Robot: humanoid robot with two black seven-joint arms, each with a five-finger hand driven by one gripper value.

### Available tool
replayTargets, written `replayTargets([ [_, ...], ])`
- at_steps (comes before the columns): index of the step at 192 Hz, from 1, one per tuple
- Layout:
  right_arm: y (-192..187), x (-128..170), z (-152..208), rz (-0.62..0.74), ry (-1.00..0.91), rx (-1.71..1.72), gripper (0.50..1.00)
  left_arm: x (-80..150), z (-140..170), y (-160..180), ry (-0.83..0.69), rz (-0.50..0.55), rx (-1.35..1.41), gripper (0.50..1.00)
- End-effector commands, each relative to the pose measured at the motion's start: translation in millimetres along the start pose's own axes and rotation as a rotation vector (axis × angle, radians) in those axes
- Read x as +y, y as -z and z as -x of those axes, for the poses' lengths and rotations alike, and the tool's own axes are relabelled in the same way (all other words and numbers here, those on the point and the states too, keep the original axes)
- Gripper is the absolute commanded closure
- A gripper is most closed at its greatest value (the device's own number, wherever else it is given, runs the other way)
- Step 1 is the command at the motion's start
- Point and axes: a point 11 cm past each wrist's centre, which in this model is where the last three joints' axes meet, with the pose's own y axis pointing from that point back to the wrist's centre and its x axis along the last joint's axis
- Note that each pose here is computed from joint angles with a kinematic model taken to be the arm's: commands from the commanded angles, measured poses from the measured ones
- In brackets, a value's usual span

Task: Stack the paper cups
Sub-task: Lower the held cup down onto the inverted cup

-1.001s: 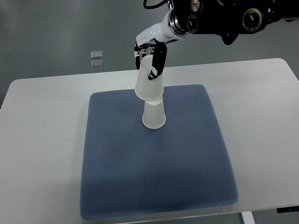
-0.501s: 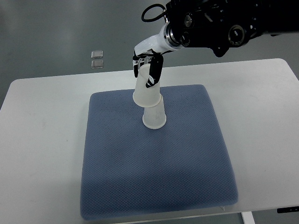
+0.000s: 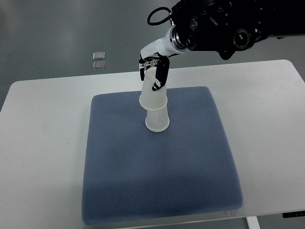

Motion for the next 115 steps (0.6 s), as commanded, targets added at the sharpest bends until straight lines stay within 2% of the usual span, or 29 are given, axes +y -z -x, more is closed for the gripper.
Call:
replayTargets([
  [1, -1, -1, 2, 0.001, 0.004, 0.0, 0.803, 0, 0, 0, 0.0, 0.0, -0.001, 0.5],
  [115, -9, -10, 14, 0.021, 0.032, -0.001, 0.777, 0, 0, 0, 0.0, -0.001, -0.003, 0.5],
])
